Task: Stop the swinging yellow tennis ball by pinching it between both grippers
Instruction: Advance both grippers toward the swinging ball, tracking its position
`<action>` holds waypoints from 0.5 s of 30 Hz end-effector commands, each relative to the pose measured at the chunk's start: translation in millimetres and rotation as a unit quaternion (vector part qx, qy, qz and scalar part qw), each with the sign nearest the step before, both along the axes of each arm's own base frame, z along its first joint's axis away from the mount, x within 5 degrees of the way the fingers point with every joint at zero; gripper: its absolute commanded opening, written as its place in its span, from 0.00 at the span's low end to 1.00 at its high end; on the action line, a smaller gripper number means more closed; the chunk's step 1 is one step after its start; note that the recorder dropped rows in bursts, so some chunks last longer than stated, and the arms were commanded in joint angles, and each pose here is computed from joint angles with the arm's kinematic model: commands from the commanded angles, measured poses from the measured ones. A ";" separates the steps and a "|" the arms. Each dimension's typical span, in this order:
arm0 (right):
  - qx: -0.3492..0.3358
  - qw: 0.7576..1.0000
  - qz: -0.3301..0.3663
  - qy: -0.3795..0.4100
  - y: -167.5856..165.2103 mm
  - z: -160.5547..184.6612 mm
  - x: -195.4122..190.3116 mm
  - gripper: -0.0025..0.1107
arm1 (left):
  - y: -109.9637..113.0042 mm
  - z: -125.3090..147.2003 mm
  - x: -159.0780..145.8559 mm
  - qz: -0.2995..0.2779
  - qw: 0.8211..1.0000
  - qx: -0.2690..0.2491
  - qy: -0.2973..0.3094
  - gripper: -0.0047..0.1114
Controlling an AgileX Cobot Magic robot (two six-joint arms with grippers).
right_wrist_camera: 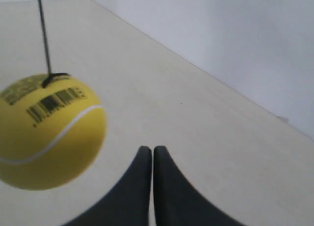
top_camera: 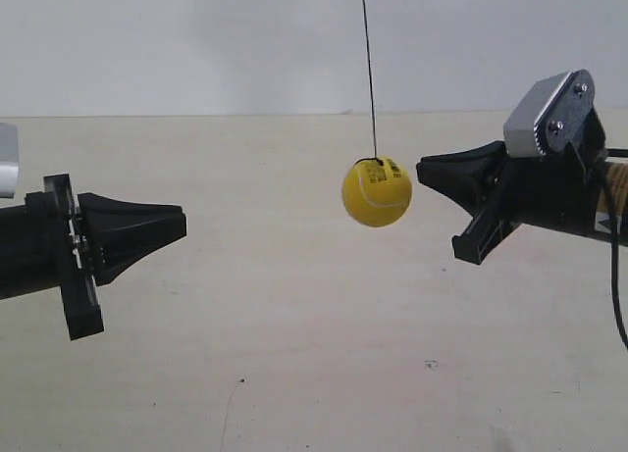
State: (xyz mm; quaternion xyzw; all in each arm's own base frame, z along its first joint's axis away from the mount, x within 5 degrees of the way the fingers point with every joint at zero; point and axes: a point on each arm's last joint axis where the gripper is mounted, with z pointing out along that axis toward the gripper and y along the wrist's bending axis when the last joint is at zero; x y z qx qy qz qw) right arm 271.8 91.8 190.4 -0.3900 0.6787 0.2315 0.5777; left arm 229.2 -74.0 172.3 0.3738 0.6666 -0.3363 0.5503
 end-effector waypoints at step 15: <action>0.052 0.995 0.071 0.050 11.7 -24.5 15.6 0.02 | -1.0 0.2 -1.7 -0.016 1.000 -0.001 0.003 0.08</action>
